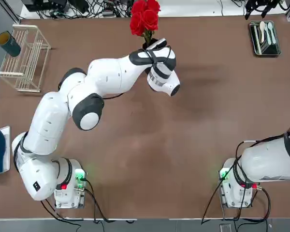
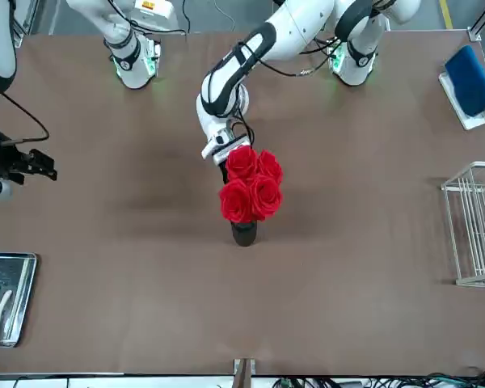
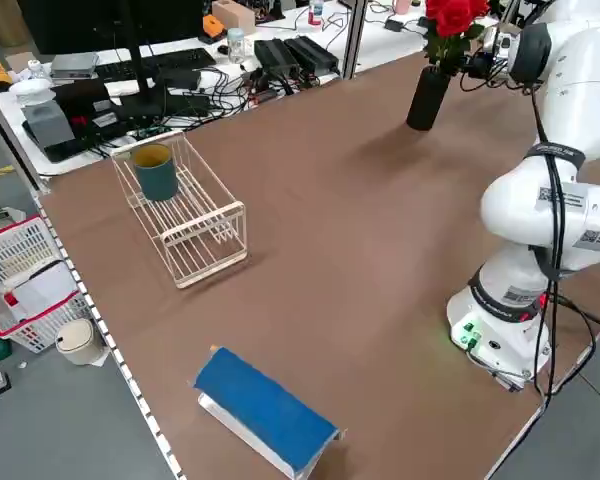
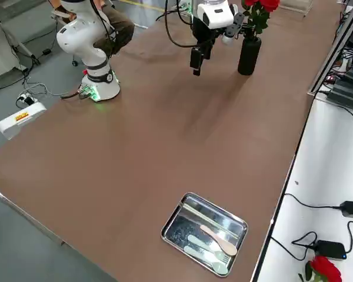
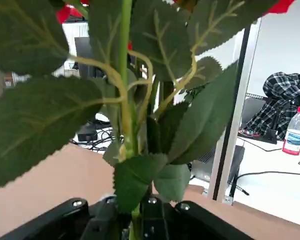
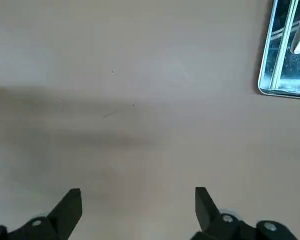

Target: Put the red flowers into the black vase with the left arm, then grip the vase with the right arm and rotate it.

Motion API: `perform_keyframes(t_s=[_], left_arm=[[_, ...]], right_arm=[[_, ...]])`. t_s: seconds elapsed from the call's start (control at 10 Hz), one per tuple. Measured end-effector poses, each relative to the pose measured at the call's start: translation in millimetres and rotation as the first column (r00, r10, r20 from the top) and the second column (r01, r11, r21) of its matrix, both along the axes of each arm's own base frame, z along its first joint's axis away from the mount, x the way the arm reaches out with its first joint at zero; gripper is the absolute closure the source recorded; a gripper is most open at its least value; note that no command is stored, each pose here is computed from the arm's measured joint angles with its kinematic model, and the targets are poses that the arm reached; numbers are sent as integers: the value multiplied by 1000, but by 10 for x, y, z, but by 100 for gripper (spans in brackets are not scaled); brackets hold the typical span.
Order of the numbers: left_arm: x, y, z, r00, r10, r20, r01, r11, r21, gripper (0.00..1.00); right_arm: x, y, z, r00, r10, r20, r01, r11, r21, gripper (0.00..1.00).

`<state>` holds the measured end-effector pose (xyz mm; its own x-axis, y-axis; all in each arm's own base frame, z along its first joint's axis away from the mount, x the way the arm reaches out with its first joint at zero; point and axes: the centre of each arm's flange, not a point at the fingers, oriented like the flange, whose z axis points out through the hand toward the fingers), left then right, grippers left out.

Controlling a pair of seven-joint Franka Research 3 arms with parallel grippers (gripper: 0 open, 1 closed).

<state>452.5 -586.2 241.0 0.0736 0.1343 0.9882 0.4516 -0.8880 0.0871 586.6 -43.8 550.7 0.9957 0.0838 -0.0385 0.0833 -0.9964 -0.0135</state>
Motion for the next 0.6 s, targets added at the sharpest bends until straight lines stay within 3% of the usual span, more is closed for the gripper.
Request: perform_keyframes(t_s=[0.3,0.4,0.6], left_arm=[[-52,-40,0,1000,-8,3,8,1000,-3,84],[-55,-43,0,1000,-8,3,8,1000,-3,69],[-76,-59,1,1000,-11,3,11,1000,-3,61]], right_arm=[[-3,5,-14,1000,1,-4,-1,1000,0,0],[-3,19,-16,1000,3,-4,-3,1000,0,0],[-1,45,-16,1000,8,-5,-8,1000,1,0]])
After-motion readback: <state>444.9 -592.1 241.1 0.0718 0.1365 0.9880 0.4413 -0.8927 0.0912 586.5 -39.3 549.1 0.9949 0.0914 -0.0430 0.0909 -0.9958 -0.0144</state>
